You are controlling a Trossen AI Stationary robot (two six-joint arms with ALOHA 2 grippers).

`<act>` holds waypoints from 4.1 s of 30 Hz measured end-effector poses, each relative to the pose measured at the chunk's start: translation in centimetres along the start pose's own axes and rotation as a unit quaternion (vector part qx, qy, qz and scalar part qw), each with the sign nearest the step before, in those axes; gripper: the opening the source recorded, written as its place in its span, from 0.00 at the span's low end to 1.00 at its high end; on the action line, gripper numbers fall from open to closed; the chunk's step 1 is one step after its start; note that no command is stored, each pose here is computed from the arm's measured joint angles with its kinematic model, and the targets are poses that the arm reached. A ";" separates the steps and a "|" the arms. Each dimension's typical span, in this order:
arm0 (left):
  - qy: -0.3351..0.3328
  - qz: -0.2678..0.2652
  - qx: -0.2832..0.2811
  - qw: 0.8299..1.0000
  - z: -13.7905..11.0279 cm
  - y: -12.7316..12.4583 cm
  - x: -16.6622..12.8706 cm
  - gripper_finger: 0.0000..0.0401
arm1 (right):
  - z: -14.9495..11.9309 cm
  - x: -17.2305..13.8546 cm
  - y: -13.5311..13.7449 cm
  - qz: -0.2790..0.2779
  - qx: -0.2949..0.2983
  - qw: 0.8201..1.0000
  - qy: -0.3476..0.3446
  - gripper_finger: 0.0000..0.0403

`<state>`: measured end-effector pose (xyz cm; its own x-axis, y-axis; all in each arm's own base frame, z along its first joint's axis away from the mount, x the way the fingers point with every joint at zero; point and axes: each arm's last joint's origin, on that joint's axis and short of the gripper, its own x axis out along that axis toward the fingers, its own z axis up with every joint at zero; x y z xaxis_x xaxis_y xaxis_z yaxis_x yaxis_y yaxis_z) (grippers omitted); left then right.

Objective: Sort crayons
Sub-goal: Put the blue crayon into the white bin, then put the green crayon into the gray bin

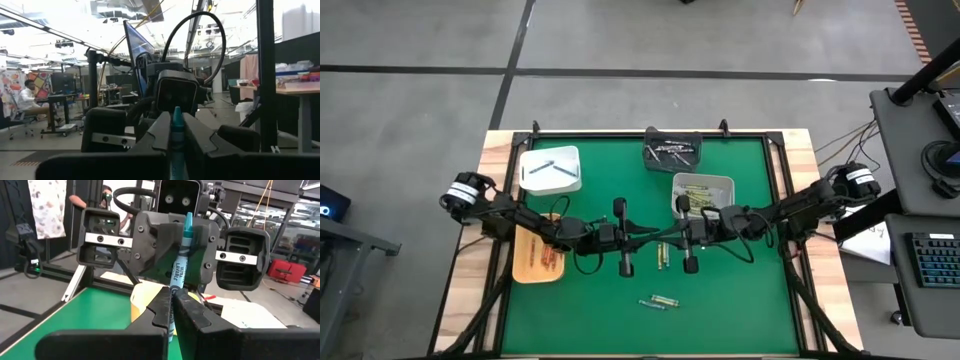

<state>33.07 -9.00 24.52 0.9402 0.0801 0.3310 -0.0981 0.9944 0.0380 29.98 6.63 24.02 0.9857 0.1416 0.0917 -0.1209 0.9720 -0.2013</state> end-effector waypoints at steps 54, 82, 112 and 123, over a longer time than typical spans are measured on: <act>0.548 0.558 -0.056 0.620 -0.7 24.4 -14.1 0.08 | 0.6 -0.1 -4.3 -0.168 0.051 0.977 0.120 0.39; 0.350 0.276 -0.073 0.892 3.3 7.8 -7.6 0.22 | -0.2 0.8 -1.2 -0.033 0.157 0.885 0.438 0.32; 0.177 0.168 -0.084 0.966 5.4 -2.9 -7.3 0.22 | -8.3 7.7 1.7 0.237 -0.220 0.764 0.559 0.32; 0.180 0.168 -0.078 0.966 5.4 -2.9 -7.3 0.22 | -10.1 8.0 1.6 0.247 -0.222 0.755 0.566 0.32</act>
<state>24.78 -12.82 27.05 0.9192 0.3905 -0.0513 -0.3934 0.9044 -0.1653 38.88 7.42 14.55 0.3330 -0.0290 -0.9425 -0.7033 0.6582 -0.2688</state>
